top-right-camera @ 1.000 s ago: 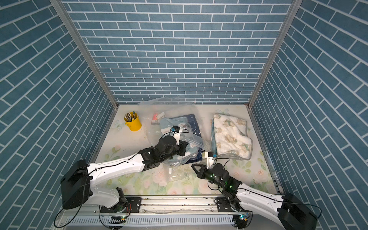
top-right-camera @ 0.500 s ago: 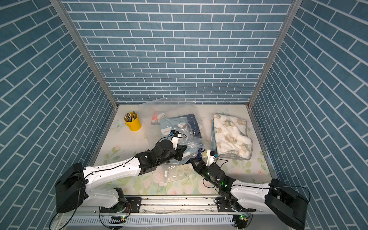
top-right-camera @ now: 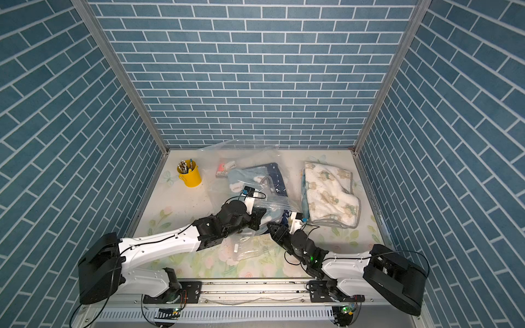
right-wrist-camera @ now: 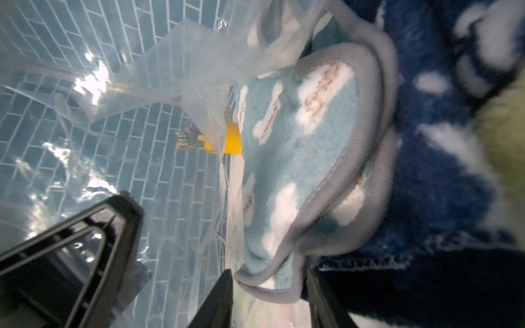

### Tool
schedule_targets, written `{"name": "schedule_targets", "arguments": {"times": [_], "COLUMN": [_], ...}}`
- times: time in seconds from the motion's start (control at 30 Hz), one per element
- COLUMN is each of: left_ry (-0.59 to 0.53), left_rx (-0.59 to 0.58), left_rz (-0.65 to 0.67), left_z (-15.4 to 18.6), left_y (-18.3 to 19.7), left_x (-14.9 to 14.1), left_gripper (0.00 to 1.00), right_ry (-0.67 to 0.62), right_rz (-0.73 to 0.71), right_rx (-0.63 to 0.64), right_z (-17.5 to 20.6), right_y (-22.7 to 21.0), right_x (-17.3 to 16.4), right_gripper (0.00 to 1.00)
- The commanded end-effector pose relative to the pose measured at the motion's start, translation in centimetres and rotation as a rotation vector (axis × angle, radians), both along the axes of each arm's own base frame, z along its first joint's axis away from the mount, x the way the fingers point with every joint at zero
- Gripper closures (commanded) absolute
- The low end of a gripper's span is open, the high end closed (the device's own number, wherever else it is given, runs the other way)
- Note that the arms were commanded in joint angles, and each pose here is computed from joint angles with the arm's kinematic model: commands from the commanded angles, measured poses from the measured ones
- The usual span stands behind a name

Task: Take the blanket out of the vacuum bag
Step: Take out the blanket from the vacuum bag.

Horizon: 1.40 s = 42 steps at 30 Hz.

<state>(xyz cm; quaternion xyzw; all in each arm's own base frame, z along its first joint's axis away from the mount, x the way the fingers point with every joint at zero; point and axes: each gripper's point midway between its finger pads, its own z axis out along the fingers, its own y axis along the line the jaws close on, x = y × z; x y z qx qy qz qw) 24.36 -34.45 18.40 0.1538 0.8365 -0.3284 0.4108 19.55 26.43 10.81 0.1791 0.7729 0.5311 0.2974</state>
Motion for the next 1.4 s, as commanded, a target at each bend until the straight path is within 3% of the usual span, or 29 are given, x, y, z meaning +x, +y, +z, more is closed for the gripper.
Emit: {"name": "schedule_targets", "arguments": {"times": [0.0, 0.5, 1.03, 1.17, 1.3, 1.37], "left_ry": [-0.028, -0.030, -0.024, -0.027, -0.033, -0.041], "left_rx": [-0.032, -0.035, -0.050, -0.045, -0.038, -0.034], "left_rz": [-0.022, -0.035, -0.052, -0.051, -0.046, -0.046], "left_z": [0.9, 0.8, 0.7, 0.8, 1.0, 1.3], "left_y": [-0.4, -0.7, -1.2, -1.2, -1.1, -1.1], "left_x": [-0.3, -0.4, -0.5, -0.4, -0.3, -0.2], "left_gripper": [1.00, 1.00, 1.00, 1.00, 1.00, 1.00], "right_ry": [0.015, 0.058, 0.017, 0.003, -0.038, -0.066], "right_rz": [-0.013, -0.073, -0.041, -0.030, -0.014, -0.002], "right_rx": [0.026, -0.021, 0.058, 0.093, 0.135, 0.151], "right_z": [0.4, -1.5, -1.1, -0.4, 1.7, 3.1], "right_y": [0.7, -0.3, 1.7, 2.2, 2.7, 2.9], "right_x": [0.5, 1.7, 3.0, 3.1, 2.9, 2.8], "right_gripper": [0.56, 0.50, 0.51, 0.64, 0.91, 0.98]}}
